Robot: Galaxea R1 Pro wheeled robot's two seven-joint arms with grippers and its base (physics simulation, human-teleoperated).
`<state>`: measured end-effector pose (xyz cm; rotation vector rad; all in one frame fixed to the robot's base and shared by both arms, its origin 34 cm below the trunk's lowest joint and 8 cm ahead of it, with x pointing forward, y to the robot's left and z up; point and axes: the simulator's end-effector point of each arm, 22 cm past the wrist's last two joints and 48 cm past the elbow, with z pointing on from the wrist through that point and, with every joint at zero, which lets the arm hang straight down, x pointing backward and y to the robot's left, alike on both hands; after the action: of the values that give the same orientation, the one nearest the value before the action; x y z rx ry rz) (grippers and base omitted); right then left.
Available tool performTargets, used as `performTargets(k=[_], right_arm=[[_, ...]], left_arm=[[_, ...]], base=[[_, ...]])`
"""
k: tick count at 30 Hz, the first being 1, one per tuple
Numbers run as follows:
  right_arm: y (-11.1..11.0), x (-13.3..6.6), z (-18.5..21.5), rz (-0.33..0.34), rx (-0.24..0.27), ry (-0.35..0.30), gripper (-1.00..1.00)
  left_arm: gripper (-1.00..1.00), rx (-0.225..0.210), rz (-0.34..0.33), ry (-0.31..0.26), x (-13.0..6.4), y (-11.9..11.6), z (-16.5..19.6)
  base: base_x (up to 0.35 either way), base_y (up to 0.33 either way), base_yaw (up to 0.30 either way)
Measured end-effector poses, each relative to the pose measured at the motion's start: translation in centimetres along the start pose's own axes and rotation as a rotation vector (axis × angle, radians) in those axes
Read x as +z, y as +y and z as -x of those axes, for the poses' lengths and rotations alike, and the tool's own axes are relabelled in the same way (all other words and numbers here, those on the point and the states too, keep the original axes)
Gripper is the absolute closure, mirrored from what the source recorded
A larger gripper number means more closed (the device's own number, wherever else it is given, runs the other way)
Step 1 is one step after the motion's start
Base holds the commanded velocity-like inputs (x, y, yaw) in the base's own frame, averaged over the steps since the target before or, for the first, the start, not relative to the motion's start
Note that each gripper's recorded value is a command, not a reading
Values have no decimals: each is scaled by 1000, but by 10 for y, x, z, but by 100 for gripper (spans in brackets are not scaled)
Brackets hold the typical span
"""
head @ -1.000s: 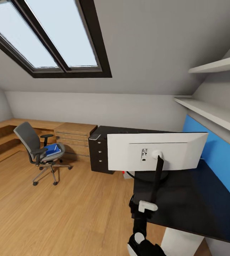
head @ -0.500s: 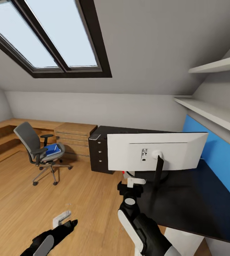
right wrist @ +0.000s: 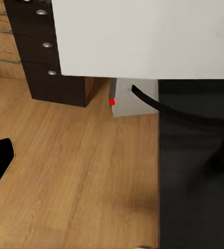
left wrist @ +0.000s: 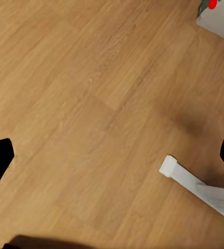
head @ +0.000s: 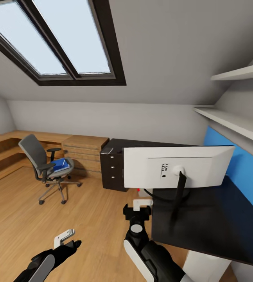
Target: In the bedroom, organize the workspace by keeping the computer under the desk, ensuring the monitor is on the desk, placing the keyboard on the desk next to the monitor, placing the mouse on the desk next to the keyboard, moving the folder from the swivel chair onto the desk next to the mouse, stacking the notebook on top of the folder with the pen on top of the notebook, and positioning the swivel chair next to the desk.
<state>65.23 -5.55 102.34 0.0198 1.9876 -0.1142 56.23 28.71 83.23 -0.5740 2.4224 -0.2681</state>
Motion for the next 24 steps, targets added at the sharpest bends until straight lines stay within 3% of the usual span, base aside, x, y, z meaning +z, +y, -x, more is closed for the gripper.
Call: performTargets(k=[8, 13, 15, 20, 24], right_arm=[[17, -12, 5, 24, -38, -47, -100], [14, -13, 22, 3, -64, -134, -100], [9, -13, 28, -20, -66, -178, -100], [-19, -20, 36, -160, -39, -240, -100], [-13, -33, 37, -186, -60, -281, -100]], left_arm=[[-100, 12, 2, 15, 3, -5, -13], [-100, 13, 2, 17, 4, -7, -15], [-100, 13, 2, 17, 4, -7, -15], [-100, 10, 4, -1, 4, -6, -11], [-100, -1, 4, -34, 4, -6, -4]], base=[[132, 319, 0], [156, 317, 0], [163, 315, 0], [216, 283, 0], [260, 244, 0]])
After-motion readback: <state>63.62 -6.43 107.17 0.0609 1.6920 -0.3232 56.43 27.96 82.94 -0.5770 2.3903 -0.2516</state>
